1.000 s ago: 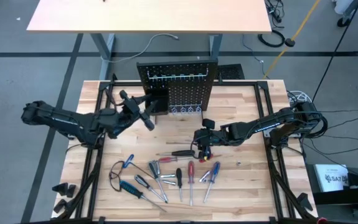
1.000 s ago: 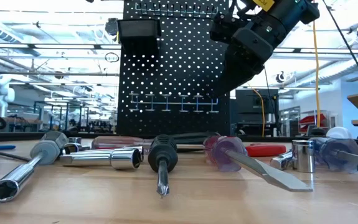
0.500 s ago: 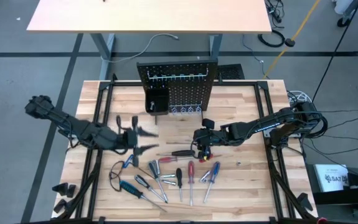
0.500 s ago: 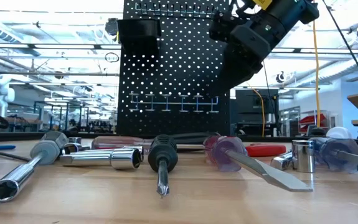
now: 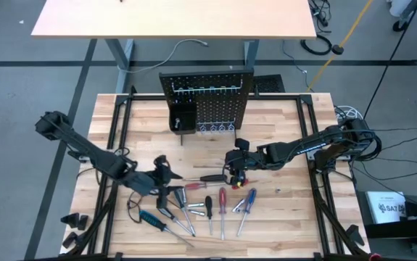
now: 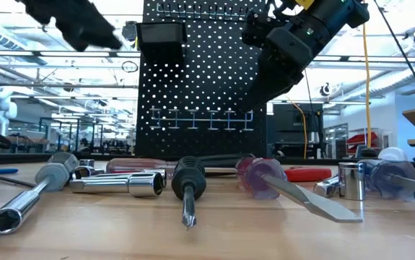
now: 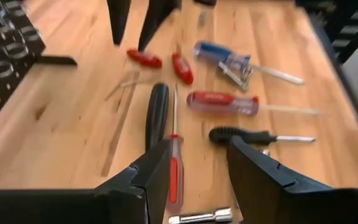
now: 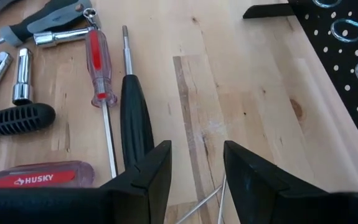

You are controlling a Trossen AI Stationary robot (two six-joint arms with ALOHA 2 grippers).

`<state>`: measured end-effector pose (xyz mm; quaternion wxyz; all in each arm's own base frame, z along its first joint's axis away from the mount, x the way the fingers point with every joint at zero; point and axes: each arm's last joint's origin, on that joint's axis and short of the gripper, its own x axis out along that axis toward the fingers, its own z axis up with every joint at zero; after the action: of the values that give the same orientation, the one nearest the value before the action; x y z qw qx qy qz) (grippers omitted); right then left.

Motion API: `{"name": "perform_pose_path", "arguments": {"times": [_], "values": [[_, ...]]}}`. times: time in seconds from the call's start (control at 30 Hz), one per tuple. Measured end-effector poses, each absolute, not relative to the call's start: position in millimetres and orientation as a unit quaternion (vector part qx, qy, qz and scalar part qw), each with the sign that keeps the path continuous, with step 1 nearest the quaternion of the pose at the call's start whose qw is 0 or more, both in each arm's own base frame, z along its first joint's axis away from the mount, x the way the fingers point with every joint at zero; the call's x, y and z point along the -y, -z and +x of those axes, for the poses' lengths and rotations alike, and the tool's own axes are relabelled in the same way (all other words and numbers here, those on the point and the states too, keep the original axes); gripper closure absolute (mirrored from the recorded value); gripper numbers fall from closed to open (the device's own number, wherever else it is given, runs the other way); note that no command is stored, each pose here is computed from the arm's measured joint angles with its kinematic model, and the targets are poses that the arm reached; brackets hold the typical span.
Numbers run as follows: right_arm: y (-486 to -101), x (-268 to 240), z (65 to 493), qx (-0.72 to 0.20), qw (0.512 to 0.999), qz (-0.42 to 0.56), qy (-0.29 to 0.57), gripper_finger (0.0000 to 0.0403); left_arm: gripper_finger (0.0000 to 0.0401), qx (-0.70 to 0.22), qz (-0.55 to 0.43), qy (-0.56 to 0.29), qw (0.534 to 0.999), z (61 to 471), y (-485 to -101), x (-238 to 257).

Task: Hang tools onto peg board
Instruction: Put the socket into the black bin on the pegboard

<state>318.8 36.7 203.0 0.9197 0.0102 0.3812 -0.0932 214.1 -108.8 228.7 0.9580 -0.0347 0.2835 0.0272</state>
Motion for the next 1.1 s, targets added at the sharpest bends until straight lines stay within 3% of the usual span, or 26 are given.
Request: {"name": "perform_pose_path", "arguments": {"times": [0.53,0.73,1.1], "values": [[-208.5,-71.3,318.4,-0.345,0.937,0.023,0.048,0.0266,0.0241,-0.454,-0.040,-0.040,0.889,232.4,-170.4,98.1],[-220.8,-101.3,320.1,-0.273,0.962,0.000,-0.012,0.0266,0.0241,-0.476,-0.046,-0.020,0.878,232.3,-168.7,93.3],[-222.8,-106.9,319.5,-0.262,0.965,0.015,-0.014,0.0266,0.0241,-0.481,-0.071,-0.041,0.873,238.2,-164.7,83.8]]}}
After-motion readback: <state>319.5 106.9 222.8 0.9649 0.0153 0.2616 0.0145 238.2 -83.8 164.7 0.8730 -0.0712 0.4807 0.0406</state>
